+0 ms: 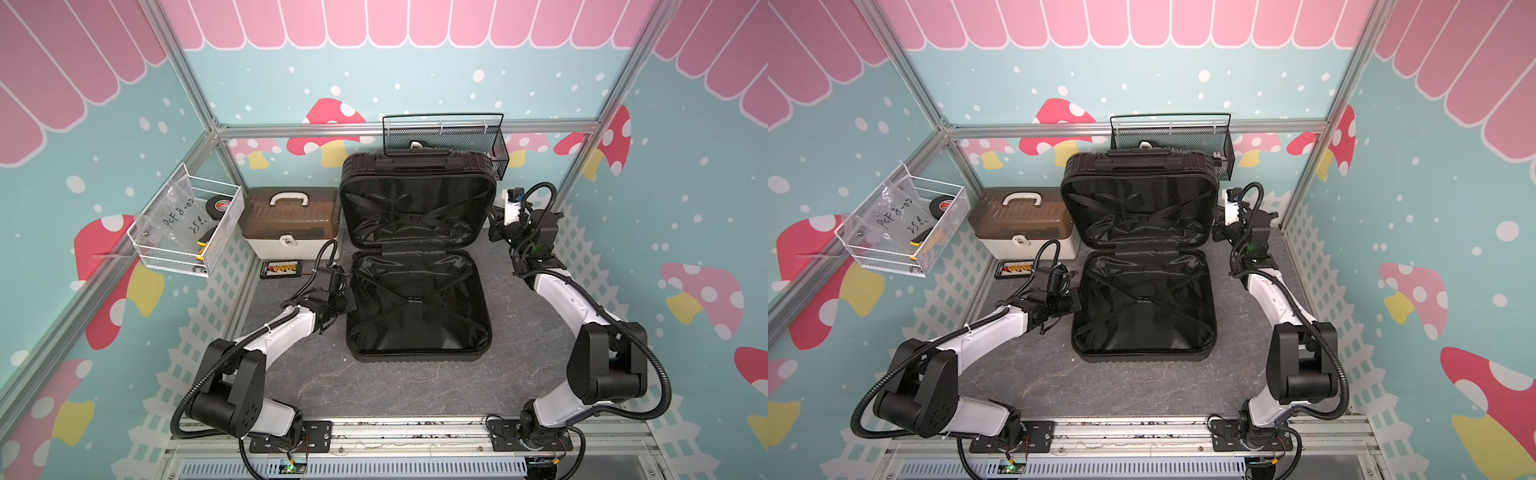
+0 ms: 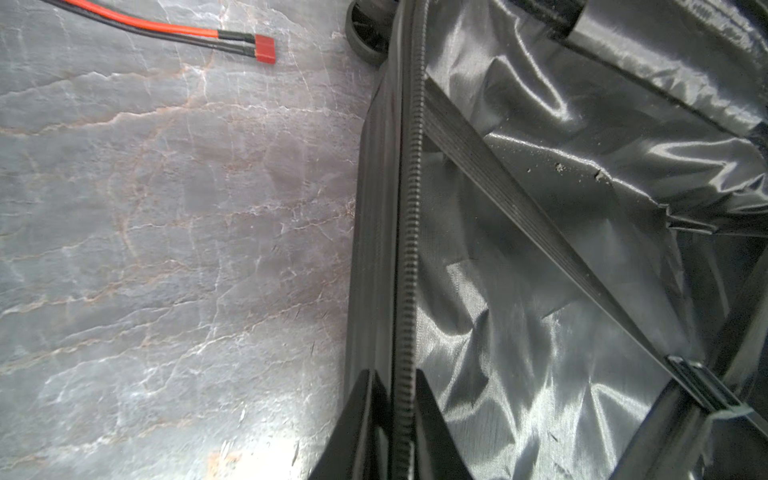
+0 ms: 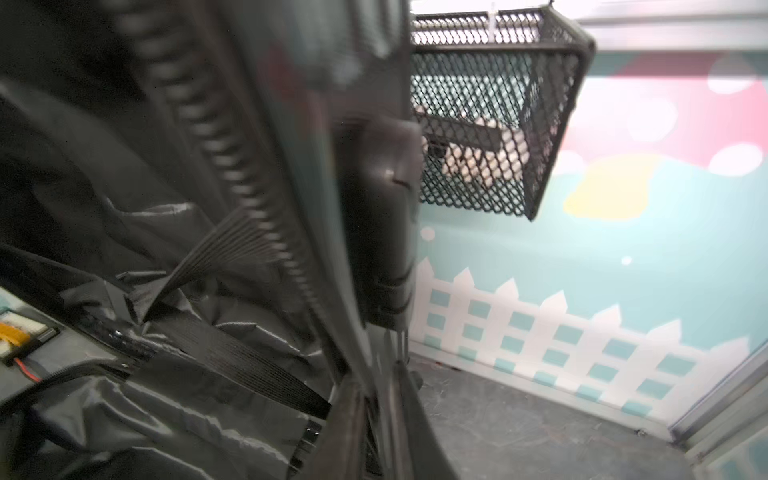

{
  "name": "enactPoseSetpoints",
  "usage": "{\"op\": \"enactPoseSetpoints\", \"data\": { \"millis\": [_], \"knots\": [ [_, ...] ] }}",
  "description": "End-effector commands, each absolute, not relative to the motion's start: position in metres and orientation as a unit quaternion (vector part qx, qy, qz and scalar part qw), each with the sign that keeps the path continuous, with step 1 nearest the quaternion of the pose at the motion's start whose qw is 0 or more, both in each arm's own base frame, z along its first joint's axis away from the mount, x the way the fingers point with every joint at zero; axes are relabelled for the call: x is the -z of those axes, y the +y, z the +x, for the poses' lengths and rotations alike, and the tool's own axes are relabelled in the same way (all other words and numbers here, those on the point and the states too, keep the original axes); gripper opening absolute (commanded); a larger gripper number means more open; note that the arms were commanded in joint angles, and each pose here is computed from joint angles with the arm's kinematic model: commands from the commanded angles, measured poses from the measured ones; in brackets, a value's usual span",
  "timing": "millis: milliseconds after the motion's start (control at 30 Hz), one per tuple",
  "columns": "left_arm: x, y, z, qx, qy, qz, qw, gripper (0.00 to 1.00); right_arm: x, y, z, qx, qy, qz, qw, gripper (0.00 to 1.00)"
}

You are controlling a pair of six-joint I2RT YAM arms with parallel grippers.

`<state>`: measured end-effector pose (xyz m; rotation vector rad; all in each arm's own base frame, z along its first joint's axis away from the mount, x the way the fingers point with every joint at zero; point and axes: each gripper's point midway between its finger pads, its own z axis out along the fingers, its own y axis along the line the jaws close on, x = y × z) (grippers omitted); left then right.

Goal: Close the suitcase zippers
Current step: Close the suitcase at the center of the board.

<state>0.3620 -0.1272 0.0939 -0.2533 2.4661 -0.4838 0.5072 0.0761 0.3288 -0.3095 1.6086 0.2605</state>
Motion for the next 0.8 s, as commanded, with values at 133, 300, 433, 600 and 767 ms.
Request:
{"op": "enactPoseSetpoints", "data": {
  "millis": [133, 300, 433, 600, 767],
  "knots": [
    [-0.100, -0.123, 0.378, 0.170, 0.928, -0.093, 0.319, 0.14, -0.361, 0.082, 0.479, -0.111, 0.680, -0.157, 0.707, 0.00],
    [-0.104, -0.122, 0.386, 0.168, 0.925, -0.088, 0.328, 0.14, -0.360, 0.083, 0.446, -0.115, 0.677, -0.156, 0.710, 0.00],
    [-0.106, -0.125, 0.390, 0.171, 0.924, -0.081, 0.331, 0.14, -0.351, 0.078, 0.419, -0.116, 0.682, -0.142, 0.708, 0.00],
    [-0.116, -0.125, 0.391, 0.171, 0.923, -0.068, 0.339, 0.15, -0.334, 0.070, 0.385, -0.118, 0.691, -0.113, 0.705, 0.00],
    [-0.136, -0.113, 0.386, 0.146, 0.917, -0.064, 0.365, 0.33, -0.312, 0.055, 0.357, -0.106, 0.707, -0.070, 0.696, 0.00]
  ]
}}
